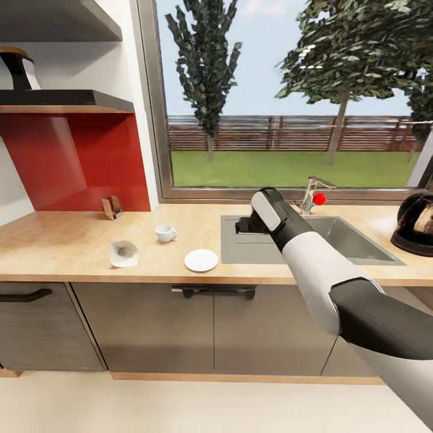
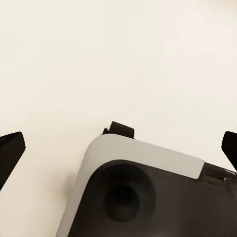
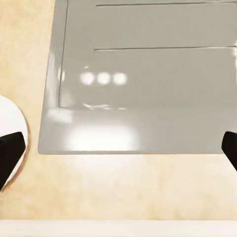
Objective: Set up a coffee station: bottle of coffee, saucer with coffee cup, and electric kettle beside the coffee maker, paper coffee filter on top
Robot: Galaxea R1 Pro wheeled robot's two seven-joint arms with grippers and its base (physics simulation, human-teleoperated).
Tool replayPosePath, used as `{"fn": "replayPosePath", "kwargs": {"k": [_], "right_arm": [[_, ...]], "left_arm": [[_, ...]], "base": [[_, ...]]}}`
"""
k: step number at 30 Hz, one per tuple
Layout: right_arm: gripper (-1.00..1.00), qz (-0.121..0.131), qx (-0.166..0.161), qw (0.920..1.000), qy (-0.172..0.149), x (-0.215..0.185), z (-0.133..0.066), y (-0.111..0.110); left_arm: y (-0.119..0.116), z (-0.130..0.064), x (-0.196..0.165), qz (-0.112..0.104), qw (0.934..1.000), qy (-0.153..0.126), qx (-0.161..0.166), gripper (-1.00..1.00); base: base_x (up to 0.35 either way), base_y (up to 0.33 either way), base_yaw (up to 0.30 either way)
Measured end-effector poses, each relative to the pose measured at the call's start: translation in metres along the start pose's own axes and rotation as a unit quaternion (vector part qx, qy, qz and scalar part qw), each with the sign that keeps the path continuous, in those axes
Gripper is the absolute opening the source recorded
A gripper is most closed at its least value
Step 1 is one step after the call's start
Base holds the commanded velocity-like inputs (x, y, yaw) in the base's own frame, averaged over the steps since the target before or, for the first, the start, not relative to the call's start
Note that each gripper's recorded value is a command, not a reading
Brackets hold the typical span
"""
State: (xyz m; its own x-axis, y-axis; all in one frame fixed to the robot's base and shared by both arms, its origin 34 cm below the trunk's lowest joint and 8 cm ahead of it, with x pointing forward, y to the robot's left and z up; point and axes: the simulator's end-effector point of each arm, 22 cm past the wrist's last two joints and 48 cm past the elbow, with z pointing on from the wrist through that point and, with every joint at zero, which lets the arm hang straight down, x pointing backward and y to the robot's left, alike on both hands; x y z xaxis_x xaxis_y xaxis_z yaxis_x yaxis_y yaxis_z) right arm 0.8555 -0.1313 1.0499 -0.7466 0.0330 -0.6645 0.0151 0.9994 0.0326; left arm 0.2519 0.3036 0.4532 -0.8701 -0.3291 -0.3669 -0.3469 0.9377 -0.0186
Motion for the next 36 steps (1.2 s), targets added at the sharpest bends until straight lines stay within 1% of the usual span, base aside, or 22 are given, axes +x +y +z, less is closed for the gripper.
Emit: {"fn": "replayPosePath", "kwargs": {"k": [4,10,15,19,24,32,35,36], "right_arm": [[1.0,0.003,-0.008,1.0,0.001,0.0,0.0,0.003],[1.0,0.009,-0.017,0.9998,-0.006,-0.001,0.005,0.008],[1.0,0.008,-0.015,0.9999,-0.004,0.001,0.01,0.007],[1.0,0.009,-0.012,0.9999,0.001,0.004,0.014,0.005],[1.0,0.011,-0.01,0.9999,-0.001,0.004,0.018,0.004],[1.0,0.01,-0.005,0.9998,0.014,0.015,0.028,0.002],[1.0,0.008,-0.005,0.9998,0.019,0.018,0.03,0.001],[1.0,0.009,-0.004,0.9996,0.026,0.023,0.033,0.0]], "left_arm": [[0.008,0.0,-0.002,-0.001,0.9999,-0.002,-0.011,1.0],[0.014,0.001,-0.008,-0.005,0.9997,-0.01,-0.02,1.0],[0.014,0.002,-0.017,-0.009,0.9996,-0.017,-0.02,1.0],[0.014,0.003,-0.017,-0.009,0.9996,-0.018,-0.021,1.0],[0.016,0.003,-0.017,-0.009,0.9996,-0.016,-0.022,1.0],[0.018,0.002,-0.014,-0.009,0.9996,-0.011,-0.023,1.0],[0.018,0.002,-0.012,-0.009,0.9996,-0.01,-0.024,1.0],[0.018,0.002,-0.012,-0.009,0.9996,-0.009,-0.024,1.0]], "base": [[0.0,0.0,0.066],[0.0,0.0,0.218],[0.0,0.0,0.262],[0.0,0.0,0.265],[0.0,0.0,0.265],[0.016,0.0,0.258],[0.162,0.014,0.122],[0.262,0.053,0.039]]}}
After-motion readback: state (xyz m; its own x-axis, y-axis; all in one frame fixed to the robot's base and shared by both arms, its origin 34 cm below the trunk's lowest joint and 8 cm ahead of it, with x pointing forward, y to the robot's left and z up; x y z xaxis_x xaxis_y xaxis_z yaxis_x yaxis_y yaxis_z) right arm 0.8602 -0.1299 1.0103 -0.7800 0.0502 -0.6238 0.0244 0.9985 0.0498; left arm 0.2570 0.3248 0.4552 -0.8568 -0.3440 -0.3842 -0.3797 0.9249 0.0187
